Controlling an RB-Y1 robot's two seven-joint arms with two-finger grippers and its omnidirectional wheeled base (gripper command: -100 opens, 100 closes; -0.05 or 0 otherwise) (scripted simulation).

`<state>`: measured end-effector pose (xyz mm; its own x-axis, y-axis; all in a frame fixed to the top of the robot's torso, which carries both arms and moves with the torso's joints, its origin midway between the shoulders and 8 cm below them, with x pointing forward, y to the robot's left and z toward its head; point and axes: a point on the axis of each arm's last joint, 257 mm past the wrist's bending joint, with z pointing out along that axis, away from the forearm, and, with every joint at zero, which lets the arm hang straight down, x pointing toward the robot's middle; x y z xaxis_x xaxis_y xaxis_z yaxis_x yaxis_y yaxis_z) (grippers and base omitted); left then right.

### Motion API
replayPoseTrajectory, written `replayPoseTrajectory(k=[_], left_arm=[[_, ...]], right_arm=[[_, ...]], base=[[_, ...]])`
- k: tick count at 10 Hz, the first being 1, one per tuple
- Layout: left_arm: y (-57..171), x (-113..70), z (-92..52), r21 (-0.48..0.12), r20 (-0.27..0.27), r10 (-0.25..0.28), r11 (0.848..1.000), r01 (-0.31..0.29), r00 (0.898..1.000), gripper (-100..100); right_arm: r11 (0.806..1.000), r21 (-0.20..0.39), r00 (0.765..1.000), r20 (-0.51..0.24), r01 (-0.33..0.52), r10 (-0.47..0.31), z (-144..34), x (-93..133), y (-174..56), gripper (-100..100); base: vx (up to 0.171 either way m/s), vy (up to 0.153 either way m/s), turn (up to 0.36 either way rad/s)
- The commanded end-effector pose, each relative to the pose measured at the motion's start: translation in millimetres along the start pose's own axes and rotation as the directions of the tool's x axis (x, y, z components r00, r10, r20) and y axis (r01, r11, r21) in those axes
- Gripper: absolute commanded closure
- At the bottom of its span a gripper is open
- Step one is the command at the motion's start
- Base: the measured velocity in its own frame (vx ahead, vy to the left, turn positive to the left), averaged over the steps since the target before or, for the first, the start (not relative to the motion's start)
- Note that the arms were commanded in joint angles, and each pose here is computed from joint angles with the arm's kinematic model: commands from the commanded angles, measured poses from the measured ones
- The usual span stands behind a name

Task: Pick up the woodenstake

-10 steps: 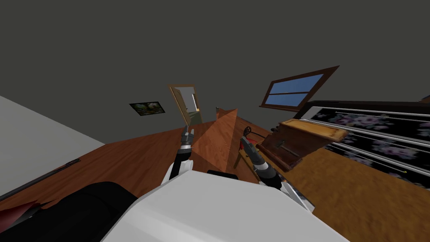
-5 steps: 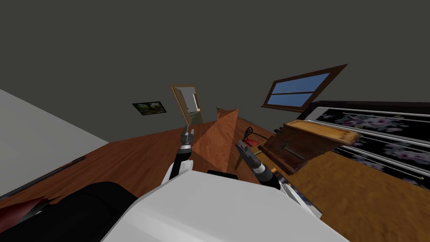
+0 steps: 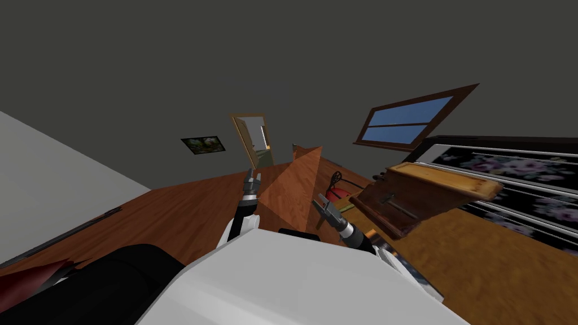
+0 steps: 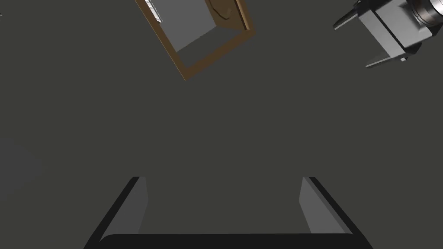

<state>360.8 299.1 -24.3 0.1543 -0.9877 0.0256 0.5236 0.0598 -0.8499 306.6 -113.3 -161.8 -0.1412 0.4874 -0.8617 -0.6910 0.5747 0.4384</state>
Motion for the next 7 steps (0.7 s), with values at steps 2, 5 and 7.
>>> replayPoseTrajectory(k=[2,5,7], left_arm=[[0.0,0.0,0.0,0.000,0.000,0.000,1.000,0.000,1.000,0],[0.0,0.0,0.0,0.000,0.000,0.000,1.000,0.000,1.000,0],[0.0,0.0,0.0,0.000,0.000,0.000,1.000,0.000,1.000,0]], right_arm=[[0.999,-0.004,0.997,-0.058,0.040,-0.040,-1.1,15.2,0.8,-100],[0.995,-0.012,0.974,-0.204,0.099,-0.100,-20.9,58.1,-8.2,-100],[0.990,-0.024,0.947,-0.289,0.141,-0.142,-34.9,82.3,-14.0,-100]], base=[[0.020,0.009,0.007],[0.034,0.009,0.050],[0.044,0.006,0.049]])
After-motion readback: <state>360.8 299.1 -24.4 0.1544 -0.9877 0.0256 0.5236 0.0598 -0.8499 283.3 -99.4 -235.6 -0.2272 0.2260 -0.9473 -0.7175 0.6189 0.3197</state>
